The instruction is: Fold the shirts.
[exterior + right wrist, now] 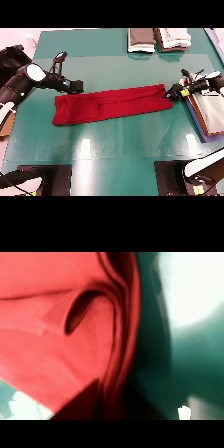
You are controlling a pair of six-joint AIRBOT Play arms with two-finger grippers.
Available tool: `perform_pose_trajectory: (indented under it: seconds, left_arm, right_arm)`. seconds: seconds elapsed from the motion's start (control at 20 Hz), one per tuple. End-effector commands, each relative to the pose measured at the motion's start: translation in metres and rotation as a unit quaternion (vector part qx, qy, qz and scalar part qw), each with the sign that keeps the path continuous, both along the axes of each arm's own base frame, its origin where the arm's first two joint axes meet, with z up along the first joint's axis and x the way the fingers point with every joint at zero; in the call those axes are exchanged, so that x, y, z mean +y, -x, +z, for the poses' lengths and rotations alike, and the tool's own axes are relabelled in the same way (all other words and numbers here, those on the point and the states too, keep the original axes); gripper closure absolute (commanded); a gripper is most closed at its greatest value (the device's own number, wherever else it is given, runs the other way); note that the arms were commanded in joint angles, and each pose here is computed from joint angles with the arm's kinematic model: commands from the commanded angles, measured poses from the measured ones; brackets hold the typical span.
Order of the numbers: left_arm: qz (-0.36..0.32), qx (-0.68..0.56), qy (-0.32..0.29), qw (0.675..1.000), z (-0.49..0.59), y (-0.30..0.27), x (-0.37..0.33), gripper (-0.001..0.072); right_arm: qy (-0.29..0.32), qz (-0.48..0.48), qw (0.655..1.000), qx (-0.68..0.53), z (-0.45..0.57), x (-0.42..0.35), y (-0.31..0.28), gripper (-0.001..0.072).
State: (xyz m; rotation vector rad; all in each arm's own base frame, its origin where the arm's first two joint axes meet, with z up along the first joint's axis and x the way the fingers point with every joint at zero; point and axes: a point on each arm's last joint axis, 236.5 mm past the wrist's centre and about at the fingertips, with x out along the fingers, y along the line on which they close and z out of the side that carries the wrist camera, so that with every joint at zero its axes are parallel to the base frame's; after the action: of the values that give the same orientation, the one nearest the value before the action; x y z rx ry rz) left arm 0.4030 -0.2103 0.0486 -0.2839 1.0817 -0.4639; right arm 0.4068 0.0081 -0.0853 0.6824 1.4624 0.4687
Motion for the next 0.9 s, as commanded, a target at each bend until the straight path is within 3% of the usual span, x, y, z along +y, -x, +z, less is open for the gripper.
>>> perform_pose_trajectory:
  seconds: [0.0,0.25,0.55,0.85]
  left_arm:
    - [-0.009,-0.013,0.014,1.000,-0.001,0.002,-0.034,0.0684]
    - [-0.032,0.025,0.020,0.999,-0.053,0.005,-0.087,0.0684]
    - [-0.058,0.057,0.038,0.996,-0.096,-0.009,-0.150,0.0685]
    - [-0.066,0.079,0.028,0.994,-0.119,-0.011,-0.157,0.0684]
  right_arm:
    - [0.011,0.035,0.998,-0.051,0.010,0.016,-0.016,0.0694]
    - [0.027,0.078,0.987,-0.136,0.102,0.034,-0.037,0.0695]
    - [0.047,0.121,0.955,-0.265,0.231,0.110,-0.038,0.0695]
    - [0.025,0.176,0.923,-0.343,0.307,0.195,-0.018,0.0695]
